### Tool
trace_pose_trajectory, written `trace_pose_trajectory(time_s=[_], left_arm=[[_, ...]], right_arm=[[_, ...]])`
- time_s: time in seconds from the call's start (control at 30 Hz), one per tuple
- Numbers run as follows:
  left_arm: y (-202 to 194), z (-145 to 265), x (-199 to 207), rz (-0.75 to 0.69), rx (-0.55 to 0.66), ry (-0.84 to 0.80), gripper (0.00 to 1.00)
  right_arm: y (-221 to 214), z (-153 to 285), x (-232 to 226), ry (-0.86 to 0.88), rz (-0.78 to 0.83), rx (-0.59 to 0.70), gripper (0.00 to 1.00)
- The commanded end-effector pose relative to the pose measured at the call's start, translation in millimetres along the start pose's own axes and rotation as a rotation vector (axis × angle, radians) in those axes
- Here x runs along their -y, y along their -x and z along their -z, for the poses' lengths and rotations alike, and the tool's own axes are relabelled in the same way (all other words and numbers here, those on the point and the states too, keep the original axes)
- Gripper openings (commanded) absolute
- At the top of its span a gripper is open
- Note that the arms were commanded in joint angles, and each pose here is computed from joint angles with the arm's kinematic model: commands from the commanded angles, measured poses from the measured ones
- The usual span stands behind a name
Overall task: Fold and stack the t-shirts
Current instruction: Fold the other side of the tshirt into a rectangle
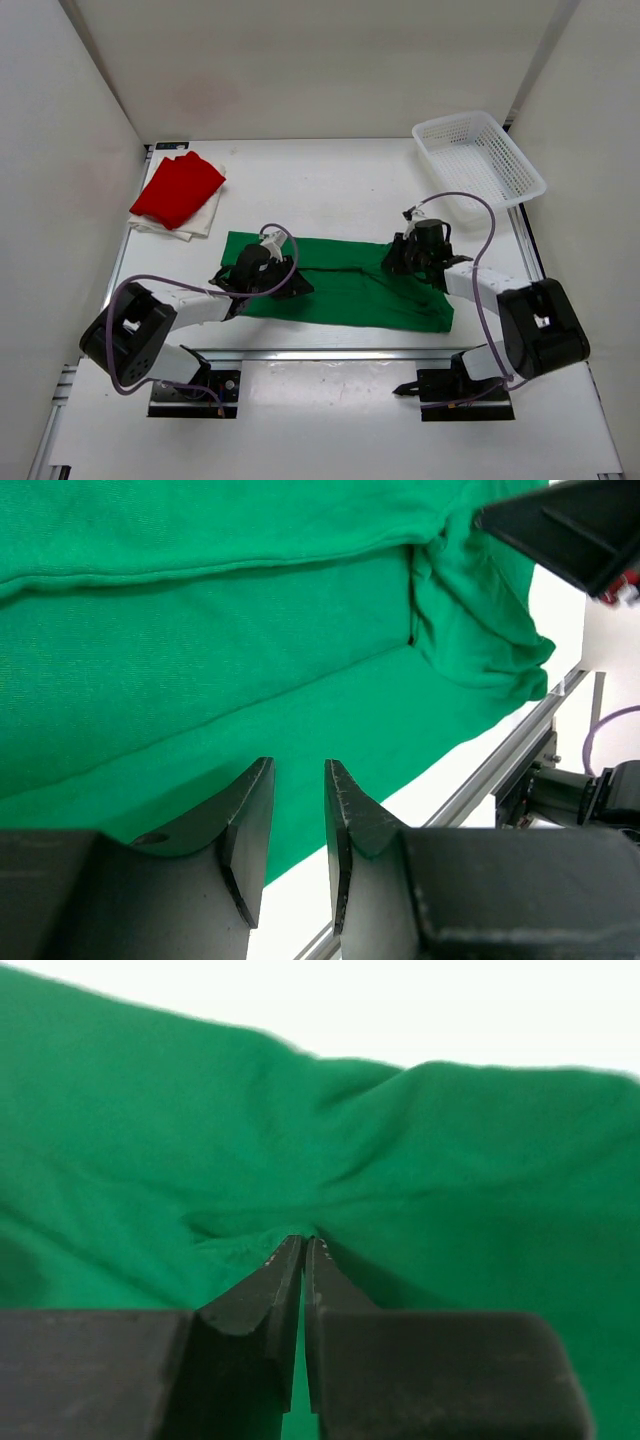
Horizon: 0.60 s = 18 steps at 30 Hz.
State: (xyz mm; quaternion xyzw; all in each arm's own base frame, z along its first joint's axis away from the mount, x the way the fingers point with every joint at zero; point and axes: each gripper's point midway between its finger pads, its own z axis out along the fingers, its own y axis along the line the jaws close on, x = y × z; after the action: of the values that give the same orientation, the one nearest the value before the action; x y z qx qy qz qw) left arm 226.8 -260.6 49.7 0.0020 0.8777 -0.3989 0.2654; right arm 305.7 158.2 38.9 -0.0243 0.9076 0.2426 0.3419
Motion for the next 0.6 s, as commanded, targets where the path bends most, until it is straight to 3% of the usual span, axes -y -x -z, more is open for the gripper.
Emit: trace_pose_trajectory(time_s=[0.0, 0.33, 0.57], left_arm=[[5.9, 4.1, 15.3, -0.012, 0.028, -0.056, 0.37], [24.5, 12.8, 25.4, -0.011, 0.09, -0.093, 0.38], [42.7, 23.6, 31.3, -0.017, 0.153, -0.109, 0.39]], right_arm=[[3.4, 16.5, -20.8, 0.029, 0.013, 0.027, 0.02], [-35.7, 48.4, -52.2, -0.036, -0.025, -0.024, 0.01], [-56.4, 54.8, -74.4, 0.091, -0.022, -0.105, 0.14]])
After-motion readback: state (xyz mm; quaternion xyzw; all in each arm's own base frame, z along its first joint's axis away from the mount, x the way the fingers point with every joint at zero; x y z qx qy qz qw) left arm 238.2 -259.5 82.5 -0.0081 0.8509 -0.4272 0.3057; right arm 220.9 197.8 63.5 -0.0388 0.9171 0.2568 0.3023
